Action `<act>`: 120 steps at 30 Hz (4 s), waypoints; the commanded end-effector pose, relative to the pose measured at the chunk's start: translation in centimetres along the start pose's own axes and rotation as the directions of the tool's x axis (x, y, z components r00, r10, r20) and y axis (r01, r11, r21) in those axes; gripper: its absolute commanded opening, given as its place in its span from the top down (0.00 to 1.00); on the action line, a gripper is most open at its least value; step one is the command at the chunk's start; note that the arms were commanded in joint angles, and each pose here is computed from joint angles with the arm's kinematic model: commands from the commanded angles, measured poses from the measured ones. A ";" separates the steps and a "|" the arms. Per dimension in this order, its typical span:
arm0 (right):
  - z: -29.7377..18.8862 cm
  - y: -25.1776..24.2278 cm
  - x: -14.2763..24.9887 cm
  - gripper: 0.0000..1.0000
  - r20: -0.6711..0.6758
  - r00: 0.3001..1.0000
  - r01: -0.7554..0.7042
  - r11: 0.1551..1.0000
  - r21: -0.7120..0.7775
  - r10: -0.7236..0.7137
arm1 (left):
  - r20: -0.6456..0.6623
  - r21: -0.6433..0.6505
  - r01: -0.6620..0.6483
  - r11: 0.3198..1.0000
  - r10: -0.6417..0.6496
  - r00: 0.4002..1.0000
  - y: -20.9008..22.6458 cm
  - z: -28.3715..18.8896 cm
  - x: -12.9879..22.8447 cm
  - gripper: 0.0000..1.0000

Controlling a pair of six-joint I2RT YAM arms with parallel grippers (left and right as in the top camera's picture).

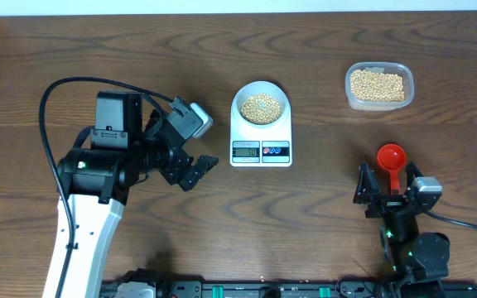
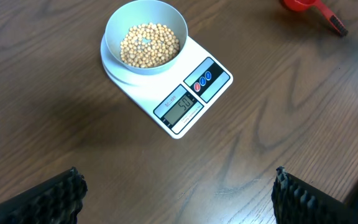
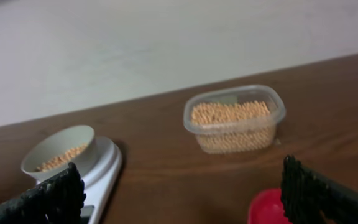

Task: Scoop item into bowl and weigh 50g on scale

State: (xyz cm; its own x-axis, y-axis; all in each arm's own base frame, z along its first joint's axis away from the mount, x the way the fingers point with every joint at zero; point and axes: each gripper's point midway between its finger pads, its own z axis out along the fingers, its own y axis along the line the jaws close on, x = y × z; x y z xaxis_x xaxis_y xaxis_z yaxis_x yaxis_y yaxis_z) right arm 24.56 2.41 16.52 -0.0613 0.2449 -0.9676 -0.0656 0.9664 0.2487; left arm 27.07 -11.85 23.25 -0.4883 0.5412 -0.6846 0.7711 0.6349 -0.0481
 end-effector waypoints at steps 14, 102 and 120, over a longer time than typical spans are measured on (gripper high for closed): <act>0.0 -0.5 0.5 0.01 -0.015 0.997 0.076 0.997 0.030 -0.075 | 0.027 -0.002 -0.005 1.000 0.005 1.000 0.1 -0.6 -1.0 0.02; 0.0 -0.5 0.5 0.01 -0.023 0.961 0.277 0.961 0.025 -0.276 | 0.041 -0.012 -0.014 1.000 0.014 0.999 -0.2 -1.2 -1.1 0.02; 0.0 -0.5 0.5 0.01 -0.023 0.961 0.277 0.961 0.025 -0.276 | 0.281 -0.201 -0.153 0.968 0.206 0.937 -5.7 -10.5 -2.7 0.02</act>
State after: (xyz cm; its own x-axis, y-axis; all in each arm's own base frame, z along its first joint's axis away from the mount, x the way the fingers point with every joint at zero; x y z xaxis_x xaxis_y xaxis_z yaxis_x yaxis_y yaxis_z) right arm 24.56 1.98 15.90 -0.0667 -0.0216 -0.9975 -0.0551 0.9983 -0.0179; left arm 21.25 -11.15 31.59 -0.2206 0.5094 -0.8318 0.7452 0.6382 0.1932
